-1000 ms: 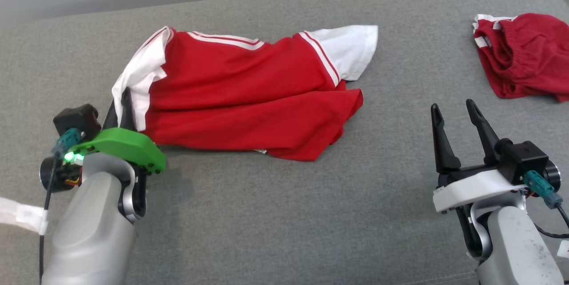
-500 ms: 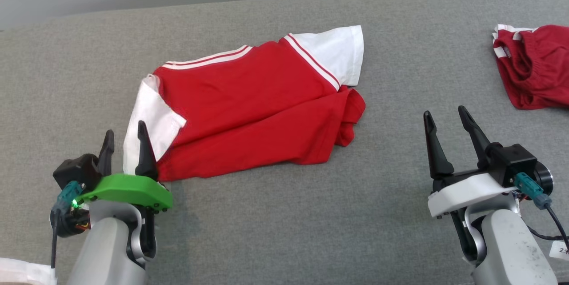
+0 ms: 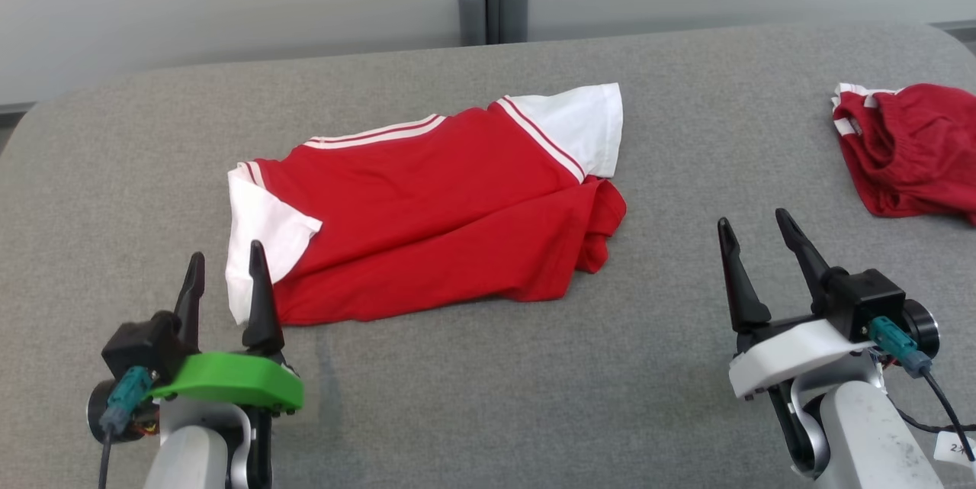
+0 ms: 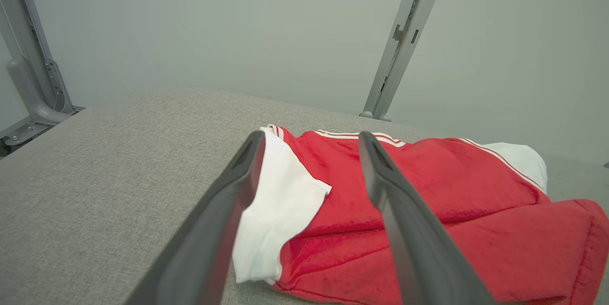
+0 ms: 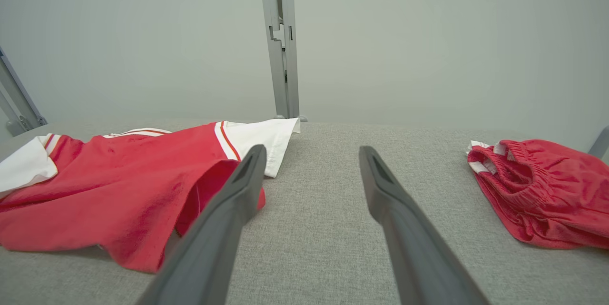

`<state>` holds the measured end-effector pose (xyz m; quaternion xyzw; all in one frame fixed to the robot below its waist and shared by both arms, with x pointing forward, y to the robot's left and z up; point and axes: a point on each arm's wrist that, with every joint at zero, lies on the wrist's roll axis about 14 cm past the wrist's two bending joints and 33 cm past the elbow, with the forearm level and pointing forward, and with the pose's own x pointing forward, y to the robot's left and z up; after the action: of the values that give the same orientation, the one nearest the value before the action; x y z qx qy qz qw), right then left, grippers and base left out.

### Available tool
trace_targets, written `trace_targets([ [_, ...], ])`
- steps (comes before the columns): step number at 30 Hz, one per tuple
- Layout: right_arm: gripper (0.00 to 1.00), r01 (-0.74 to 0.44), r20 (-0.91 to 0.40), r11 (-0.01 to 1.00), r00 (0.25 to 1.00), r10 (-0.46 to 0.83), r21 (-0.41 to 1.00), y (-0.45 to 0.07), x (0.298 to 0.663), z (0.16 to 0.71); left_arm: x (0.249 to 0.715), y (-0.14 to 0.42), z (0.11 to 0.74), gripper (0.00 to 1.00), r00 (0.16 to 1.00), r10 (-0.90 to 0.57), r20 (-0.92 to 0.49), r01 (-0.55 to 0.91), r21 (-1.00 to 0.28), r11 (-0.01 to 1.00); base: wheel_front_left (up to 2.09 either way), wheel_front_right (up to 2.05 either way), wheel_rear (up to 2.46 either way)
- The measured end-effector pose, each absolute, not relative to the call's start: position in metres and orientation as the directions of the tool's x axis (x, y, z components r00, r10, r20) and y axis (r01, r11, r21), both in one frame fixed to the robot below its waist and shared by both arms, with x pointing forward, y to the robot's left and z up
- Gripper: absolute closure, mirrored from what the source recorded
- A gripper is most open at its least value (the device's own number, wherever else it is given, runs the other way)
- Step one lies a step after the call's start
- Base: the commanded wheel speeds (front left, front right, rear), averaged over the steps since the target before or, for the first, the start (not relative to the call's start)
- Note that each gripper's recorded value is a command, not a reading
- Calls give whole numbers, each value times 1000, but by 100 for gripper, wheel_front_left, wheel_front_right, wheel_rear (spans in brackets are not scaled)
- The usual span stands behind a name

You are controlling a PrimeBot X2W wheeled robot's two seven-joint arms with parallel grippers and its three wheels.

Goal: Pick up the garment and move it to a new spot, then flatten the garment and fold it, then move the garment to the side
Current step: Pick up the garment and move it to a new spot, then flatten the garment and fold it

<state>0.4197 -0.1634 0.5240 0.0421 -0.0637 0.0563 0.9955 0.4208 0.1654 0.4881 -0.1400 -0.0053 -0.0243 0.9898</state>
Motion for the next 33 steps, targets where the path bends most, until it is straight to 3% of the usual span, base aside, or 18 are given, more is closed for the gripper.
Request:
trace_targets([
  [16, 0, -128, 89, 983, 989, 117, 131, -157, 377, 508, 356, 165, 479, 0, 999, -33, 0, 32, -280, 959, 0, 0, 0],
  [33, 0, -144, 61, 978, 989, 136, 149, -150, 372, 498, 344, 157, 468, 0, 999, -38, -39, 23, -313, 949, 0, 0, 0],
])
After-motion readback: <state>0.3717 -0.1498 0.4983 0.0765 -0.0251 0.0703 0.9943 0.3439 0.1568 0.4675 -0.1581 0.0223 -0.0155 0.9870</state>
